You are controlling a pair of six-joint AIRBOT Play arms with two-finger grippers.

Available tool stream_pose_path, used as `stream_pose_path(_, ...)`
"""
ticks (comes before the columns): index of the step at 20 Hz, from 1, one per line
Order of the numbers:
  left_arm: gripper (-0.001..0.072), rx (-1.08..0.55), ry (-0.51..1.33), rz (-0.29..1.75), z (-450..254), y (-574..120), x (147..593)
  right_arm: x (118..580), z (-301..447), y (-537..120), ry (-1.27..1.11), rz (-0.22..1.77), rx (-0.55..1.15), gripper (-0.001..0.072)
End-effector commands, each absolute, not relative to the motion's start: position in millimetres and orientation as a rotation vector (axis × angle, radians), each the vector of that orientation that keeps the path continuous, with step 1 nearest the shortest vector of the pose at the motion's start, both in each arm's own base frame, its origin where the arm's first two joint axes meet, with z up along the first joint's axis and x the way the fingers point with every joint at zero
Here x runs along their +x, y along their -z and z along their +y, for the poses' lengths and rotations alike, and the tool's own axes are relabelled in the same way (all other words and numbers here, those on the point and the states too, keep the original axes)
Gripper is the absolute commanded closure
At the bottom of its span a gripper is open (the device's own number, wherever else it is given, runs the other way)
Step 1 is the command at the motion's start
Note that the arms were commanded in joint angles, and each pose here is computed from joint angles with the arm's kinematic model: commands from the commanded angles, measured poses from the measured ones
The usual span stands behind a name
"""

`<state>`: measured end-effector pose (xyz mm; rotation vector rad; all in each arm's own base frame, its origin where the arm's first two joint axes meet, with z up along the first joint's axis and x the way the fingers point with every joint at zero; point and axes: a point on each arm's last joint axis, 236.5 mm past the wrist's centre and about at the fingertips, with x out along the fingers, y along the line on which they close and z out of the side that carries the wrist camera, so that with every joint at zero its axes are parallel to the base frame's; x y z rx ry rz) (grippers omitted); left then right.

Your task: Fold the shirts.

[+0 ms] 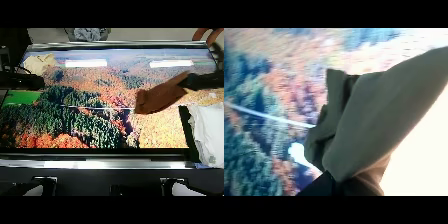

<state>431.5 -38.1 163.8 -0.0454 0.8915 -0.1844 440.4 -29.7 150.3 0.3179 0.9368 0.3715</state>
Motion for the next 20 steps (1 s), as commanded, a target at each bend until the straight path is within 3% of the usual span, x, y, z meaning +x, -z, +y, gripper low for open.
stream_pose_path(1,0.0681,-0.047,0.184,0.908,-37.9,-156.7,434.1,402.6,-122.0,-185.5,-0.145,0.961,0.307,0.0663)
stream_pose_path(11,0.0681,-0.047,0.184,0.910,-37.9,-155.4,434.6,360.6,-229.3,-270.5,0.133,0.705,0.419,0.0663)
stream_pose_path(15,0.0680,-0.043,0.186,0.909,-37.8,-155.6,434.8,319.2,-225.0,-272.6,0.154,0.791,0.452,0.0662)
stream_pose_path(20,0.0680,-0.044,0.186,0.905,-37.9,-156.2,435.5,250.8,-251.0,-250.7,0.381,0.967,0.468,0.0661)
